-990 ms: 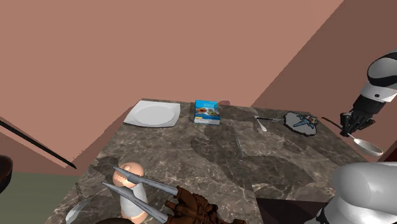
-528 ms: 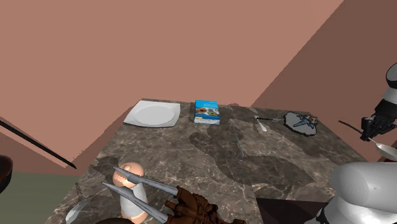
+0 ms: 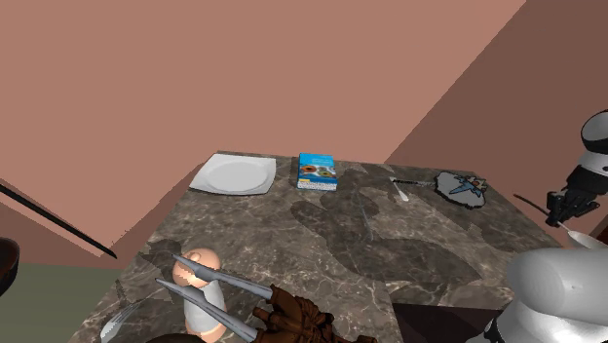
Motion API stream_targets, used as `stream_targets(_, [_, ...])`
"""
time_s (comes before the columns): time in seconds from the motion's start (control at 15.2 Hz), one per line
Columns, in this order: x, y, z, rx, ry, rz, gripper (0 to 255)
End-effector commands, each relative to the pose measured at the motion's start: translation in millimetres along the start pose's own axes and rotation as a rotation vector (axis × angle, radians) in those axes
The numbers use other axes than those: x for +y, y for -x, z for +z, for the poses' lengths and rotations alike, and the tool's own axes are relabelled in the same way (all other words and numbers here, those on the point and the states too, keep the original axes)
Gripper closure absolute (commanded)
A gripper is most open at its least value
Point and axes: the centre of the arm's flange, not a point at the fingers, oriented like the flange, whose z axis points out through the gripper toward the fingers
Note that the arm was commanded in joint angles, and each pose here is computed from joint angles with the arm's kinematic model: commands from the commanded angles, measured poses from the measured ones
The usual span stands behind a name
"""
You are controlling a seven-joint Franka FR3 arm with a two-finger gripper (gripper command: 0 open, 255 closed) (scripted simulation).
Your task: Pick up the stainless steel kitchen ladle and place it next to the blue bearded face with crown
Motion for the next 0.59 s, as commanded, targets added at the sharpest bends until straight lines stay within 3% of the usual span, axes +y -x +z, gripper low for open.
stream_targets(0.0, [2.1,-1.8,10.4,0.0,0.0,0.0,255])
stream_targets(0.53, [6.5,-2.9,52.4,0.0,0.0,0.0,255])
